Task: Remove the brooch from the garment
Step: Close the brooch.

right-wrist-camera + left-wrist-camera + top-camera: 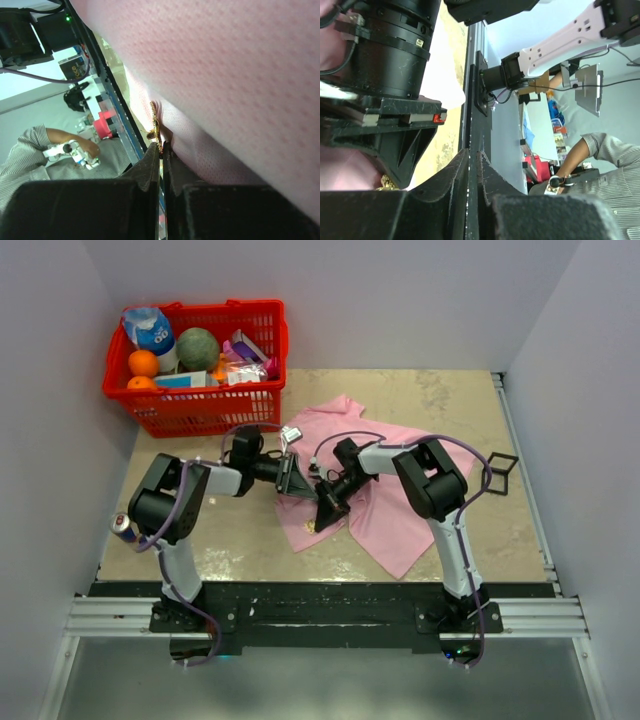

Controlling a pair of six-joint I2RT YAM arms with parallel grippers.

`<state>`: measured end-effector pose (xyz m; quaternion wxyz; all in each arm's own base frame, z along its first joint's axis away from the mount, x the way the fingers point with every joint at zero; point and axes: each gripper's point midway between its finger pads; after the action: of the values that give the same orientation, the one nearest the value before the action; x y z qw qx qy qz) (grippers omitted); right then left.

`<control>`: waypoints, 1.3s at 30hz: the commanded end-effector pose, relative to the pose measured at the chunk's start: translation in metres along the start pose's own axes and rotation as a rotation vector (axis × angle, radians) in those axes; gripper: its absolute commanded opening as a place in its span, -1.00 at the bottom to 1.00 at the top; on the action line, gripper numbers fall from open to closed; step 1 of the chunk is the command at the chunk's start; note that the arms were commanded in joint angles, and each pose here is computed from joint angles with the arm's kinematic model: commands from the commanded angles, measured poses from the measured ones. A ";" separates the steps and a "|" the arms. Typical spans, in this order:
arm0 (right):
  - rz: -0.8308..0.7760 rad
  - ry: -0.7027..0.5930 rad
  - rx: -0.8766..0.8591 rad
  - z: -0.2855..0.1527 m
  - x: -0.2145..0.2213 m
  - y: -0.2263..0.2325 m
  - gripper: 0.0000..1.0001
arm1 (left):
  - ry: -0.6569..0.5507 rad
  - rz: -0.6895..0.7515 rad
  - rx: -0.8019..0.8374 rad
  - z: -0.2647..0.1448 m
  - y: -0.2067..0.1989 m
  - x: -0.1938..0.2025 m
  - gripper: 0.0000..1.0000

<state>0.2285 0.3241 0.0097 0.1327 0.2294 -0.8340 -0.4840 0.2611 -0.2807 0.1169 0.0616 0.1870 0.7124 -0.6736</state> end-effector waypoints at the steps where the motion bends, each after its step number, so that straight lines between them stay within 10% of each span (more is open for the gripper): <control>1: 0.017 0.015 0.076 0.005 0.007 -0.029 -1.00 | 0.009 0.070 -0.021 -0.014 -0.012 -0.011 -0.66; 7: 0.015 0.014 0.070 0.006 0.005 -0.030 -1.00 | 0.146 0.030 -0.158 -0.023 0.033 0.036 -1.00; 39: 0.134 -0.030 -0.047 -0.015 0.008 -0.047 -1.00 | -0.032 -0.007 -0.574 -0.010 0.050 0.030 -1.00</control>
<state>0.2465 0.3147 0.0114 0.1293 0.2097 -0.8043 -0.5407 0.2491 -0.2472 0.0609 0.1108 0.1410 0.8846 -0.4306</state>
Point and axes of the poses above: each gripper's point midway between its finger pads, its own z axis out along the fingers, its own y axis along the line the jaws close on, x = y × z, and after that the axes turned 3 degrees about -z, right-handed
